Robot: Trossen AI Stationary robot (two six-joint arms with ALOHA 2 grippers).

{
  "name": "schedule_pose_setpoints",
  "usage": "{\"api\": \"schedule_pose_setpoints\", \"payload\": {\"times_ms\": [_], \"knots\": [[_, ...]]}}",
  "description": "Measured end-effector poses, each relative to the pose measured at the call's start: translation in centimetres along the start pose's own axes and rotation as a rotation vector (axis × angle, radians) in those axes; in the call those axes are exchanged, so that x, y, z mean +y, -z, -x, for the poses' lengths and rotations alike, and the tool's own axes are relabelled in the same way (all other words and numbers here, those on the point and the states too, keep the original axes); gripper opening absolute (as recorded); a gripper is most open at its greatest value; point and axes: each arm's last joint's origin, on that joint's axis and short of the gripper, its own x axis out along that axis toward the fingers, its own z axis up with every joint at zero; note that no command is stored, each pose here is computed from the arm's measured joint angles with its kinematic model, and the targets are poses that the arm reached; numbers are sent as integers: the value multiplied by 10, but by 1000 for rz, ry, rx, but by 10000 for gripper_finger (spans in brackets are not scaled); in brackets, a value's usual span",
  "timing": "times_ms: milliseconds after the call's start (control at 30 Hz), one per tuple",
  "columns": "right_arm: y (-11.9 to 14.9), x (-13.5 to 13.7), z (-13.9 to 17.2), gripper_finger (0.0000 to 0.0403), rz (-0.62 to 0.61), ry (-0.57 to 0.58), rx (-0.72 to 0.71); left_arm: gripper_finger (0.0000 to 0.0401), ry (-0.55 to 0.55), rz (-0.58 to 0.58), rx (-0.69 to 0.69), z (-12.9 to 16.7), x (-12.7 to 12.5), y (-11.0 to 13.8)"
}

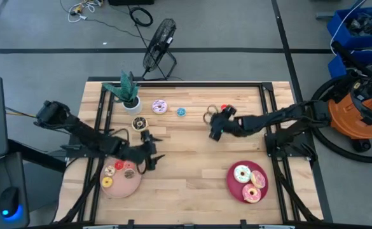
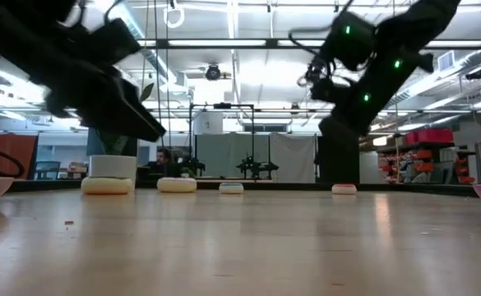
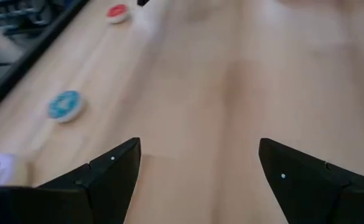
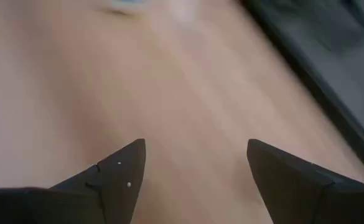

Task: Pick & Place donuts
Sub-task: Put the small red donut on the light pink plate

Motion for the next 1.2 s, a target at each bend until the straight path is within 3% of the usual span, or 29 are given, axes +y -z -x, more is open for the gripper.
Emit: {"api": "schedule_pose_setpoints", "payload": {"times_ms": [133,333,467,633,800,1067,1200], "knots": [[17,-33,-15,290,-238,188,37,334,-68,16,0,-11,19,2],[37,-58,-33,290,-437,194,55,334,-117,1,3,-17,31,0],[40,-69,-40,294,-454,185,53,334,-121,-18,-30,-18,32,-4],[35,-76,-45,300,-440,65,-12,334,-121,-27,-63,-18,32,-7],[37,-87,-50,299,-437,94,1,334,-121,-23,-69,-18,32,-8],[48,-77,-67,299,-359,29,72,334,-121,-16,-81,-18,32,-9],[51,-73,-73,293,-355,49,89,334,-120,-16,-81,-18,32,-9]]}}
